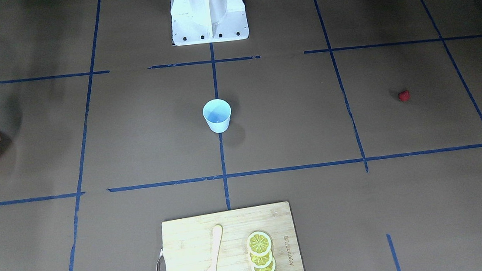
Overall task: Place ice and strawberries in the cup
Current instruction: 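Return the right gripper to the bowl and pause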
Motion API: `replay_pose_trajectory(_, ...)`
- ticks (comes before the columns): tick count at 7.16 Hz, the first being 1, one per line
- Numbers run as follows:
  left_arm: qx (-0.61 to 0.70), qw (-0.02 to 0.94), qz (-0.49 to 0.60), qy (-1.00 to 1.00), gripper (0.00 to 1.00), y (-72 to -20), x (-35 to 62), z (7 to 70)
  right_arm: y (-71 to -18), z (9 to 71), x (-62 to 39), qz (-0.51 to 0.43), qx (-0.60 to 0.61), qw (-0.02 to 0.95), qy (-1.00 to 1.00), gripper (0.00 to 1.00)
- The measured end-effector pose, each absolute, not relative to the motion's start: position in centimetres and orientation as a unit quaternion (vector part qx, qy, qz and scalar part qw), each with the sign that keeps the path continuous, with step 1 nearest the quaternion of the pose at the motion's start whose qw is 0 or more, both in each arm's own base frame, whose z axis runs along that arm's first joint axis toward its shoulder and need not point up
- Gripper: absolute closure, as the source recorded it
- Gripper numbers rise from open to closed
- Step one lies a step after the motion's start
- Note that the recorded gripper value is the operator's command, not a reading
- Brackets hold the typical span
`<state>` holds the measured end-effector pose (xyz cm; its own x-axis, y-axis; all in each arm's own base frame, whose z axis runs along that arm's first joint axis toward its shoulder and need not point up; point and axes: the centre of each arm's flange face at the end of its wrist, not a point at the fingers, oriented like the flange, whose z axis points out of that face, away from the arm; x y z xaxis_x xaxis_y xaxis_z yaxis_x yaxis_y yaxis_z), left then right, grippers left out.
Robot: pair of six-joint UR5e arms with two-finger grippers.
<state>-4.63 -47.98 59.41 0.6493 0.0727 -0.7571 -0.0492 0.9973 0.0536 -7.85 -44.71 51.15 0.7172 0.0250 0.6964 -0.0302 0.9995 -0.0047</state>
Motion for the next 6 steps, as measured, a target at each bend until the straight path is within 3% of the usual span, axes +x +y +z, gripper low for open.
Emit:
replay_pose_trajectory(2, 0.016, 0.908, 0.034, 0.417, 0.00, -48.0, -4.6, 59.1, -44.5, 57.1, -5.0, -0.043, 0.003, 0.934, -0.355, 0.00)
replay_pose_trajectory(6, 0.018, 0.908, 0.035, 0.417, 0.00, -48.0, -4.6, 58.9, -43.5, 61.8, -4.7, -0.074, 0.000, 0.932, -0.354, 0.02)
